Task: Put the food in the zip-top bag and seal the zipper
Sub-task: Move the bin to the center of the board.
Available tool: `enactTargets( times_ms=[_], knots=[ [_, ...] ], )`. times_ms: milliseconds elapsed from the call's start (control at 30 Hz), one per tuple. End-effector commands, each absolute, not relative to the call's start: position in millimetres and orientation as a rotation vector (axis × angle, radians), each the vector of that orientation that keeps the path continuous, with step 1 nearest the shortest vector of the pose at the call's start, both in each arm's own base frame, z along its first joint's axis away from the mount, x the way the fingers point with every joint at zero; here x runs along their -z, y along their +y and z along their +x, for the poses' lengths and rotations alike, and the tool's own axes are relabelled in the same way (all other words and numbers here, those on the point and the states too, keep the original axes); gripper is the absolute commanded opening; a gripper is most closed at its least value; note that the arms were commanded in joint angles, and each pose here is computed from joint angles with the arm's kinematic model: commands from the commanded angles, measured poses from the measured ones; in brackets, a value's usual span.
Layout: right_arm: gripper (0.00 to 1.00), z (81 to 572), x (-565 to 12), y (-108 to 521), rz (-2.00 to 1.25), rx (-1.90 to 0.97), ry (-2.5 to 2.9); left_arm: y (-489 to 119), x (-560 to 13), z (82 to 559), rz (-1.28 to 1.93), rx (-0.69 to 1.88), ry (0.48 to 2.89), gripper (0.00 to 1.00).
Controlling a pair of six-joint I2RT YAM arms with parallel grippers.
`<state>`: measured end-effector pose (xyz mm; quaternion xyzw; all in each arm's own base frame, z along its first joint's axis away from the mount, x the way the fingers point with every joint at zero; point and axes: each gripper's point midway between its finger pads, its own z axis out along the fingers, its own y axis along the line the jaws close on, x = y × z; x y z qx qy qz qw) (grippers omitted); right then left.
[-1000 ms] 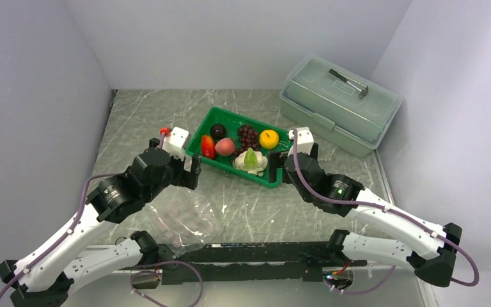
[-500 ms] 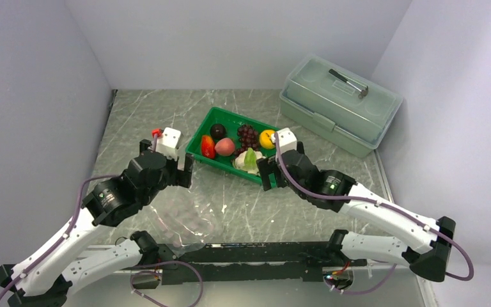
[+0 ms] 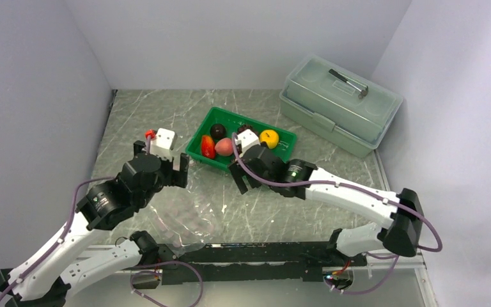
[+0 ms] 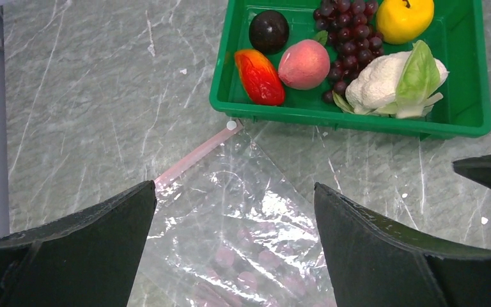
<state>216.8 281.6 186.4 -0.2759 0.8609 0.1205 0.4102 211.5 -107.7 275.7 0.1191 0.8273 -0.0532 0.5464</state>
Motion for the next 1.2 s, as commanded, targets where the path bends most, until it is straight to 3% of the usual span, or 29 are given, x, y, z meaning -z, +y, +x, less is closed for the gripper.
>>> enactTargets(
  times_ms=[0, 600, 1167],
  knots=[
    [0.88, 228, -208, 311, -0.718, -0.356, 2.113, -99, -288, 210, 0.222, 0.135, 1.917, 0.99],
    [0.56, 258, -171, 379, -0.933, -0.350, 2.196, -72, -302, 204, 0.091, 0.105, 1.853, 0.99],
    [0.52, 289, -119, 383, -1.015, -0.288, 2.310, -70, -301, 206, 0.084, 0.082, 1.849, 0.99]
  ],
)
